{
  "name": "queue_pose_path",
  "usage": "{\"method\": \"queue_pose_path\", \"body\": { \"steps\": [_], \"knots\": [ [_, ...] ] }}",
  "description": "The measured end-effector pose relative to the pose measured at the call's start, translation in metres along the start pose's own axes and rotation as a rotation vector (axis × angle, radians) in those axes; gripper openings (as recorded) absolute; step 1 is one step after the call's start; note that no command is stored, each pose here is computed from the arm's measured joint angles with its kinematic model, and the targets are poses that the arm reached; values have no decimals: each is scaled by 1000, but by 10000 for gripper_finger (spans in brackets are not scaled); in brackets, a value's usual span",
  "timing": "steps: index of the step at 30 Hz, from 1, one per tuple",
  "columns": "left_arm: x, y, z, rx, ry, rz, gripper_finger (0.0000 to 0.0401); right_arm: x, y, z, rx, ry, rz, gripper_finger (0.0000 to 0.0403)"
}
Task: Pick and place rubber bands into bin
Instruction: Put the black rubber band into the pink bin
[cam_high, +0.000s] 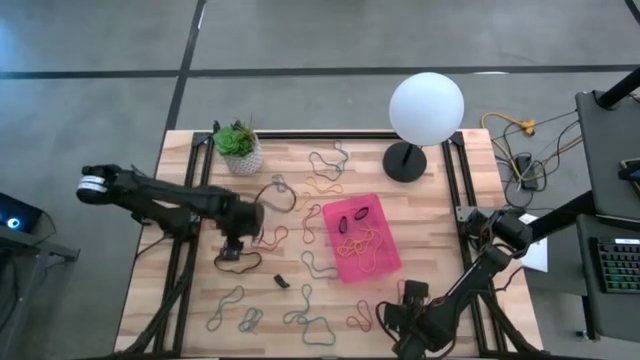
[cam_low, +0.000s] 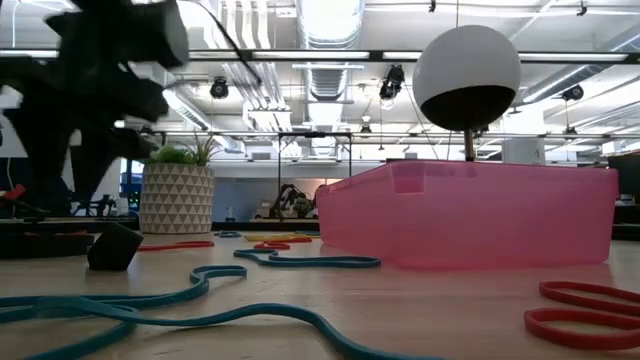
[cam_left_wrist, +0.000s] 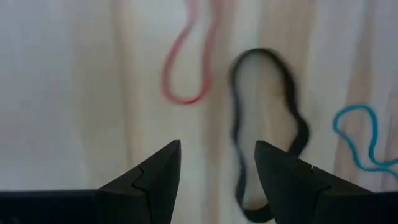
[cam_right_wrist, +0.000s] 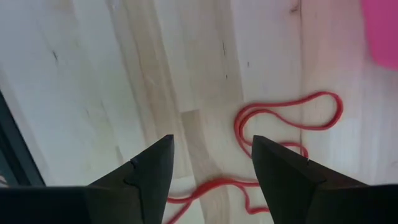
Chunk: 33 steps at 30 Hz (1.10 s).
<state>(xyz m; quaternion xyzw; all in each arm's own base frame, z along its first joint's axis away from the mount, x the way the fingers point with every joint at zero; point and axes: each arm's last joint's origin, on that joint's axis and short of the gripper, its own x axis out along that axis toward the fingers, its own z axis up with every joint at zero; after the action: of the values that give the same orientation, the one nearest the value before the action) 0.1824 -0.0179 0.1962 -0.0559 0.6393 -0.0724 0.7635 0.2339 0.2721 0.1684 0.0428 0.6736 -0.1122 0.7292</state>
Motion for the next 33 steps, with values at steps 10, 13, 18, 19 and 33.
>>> {"method": "queue_pose_path", "body": {
  "steps": [10,13,18,19,33],
  "knots": [
    [12,-40,-11,-111,-102,60,189,5,-2,0,-62,-9,-26,203],
    [25,-38,-9,-202,-77,74,189,6,-3,1,-56,-22,-36,203],
    [50,-37,-1,-207,0,112,189,5,-4,0,-56,-20,-39,203],
    [56,-37,1,-207,10,116,189,4,-4,0,-55,-21,-37,203],
    [68,-26,36,-18,34,99,8,4,-4,0,36,-16,-32,203]
  ]
}}
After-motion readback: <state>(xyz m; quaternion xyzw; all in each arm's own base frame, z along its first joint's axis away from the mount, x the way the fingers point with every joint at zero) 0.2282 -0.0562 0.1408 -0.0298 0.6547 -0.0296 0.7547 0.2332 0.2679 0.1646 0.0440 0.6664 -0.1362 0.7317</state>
